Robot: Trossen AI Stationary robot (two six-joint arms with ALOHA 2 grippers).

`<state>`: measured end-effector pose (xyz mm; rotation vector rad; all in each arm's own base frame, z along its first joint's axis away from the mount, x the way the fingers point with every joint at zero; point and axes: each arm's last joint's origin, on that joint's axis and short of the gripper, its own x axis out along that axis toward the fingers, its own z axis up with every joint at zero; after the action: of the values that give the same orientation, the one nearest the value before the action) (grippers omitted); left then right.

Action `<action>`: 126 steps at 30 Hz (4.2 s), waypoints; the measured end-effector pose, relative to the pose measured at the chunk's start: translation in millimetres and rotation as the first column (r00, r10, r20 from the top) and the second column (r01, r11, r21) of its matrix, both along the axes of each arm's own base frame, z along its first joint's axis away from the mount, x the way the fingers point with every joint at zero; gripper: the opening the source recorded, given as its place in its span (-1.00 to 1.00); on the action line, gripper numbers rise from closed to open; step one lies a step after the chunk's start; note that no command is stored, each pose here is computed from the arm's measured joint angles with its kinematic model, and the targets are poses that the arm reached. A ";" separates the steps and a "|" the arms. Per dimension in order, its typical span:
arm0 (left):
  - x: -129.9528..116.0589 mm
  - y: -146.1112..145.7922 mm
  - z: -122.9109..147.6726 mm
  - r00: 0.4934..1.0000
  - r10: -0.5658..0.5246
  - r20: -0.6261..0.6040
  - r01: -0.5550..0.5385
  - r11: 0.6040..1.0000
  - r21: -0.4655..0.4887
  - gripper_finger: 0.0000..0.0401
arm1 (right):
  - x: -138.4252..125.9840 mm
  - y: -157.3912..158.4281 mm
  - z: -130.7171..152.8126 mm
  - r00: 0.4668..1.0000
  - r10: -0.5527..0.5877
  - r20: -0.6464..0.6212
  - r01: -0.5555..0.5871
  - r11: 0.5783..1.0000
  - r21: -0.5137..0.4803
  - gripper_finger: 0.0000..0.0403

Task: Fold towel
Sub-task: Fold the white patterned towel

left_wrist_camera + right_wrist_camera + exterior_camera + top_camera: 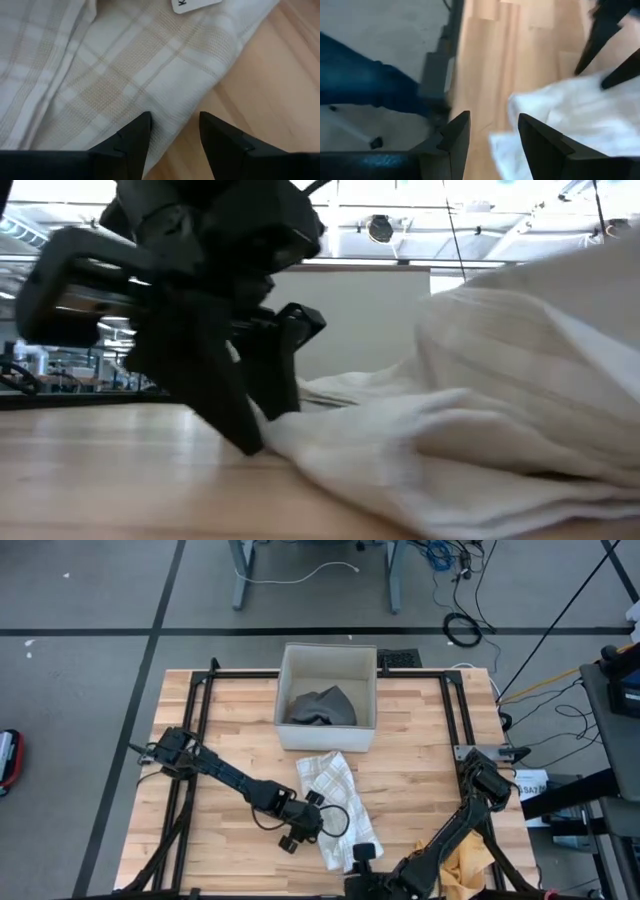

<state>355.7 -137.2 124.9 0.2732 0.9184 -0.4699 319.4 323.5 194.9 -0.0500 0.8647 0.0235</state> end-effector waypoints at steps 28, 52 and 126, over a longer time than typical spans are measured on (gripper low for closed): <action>4.1 2.9 0.6 0.998 0.061 0.019 -0.061 0.998 -0.026 -0.11 | 4.1 -35.2 -50.3 0.903 -0.106 -0.416 0.069 0.992 -0.103 -0.22; 11.5 -12.2 8.9 0.993 0.075 0.086 -0.051 0.966 -0.252 -0.11 | 6.2 -37.7 -39.8 0.945 -0.091 -0.314 0.034 0.983 -0.182 -0.22; -17.5 13.2 61.3 0.970 0.036 0.240 -0.154 0.856 0.494 -0.98 | -45.7 -26.5 -46.9 0.783 -0.106 -0.612 -0.078 0.960 -0.267 -0.22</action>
<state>338.1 -124.0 186.2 0.7485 0.8181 -0.0872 273.7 297.0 148.0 -0.3180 1.5369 -0.1045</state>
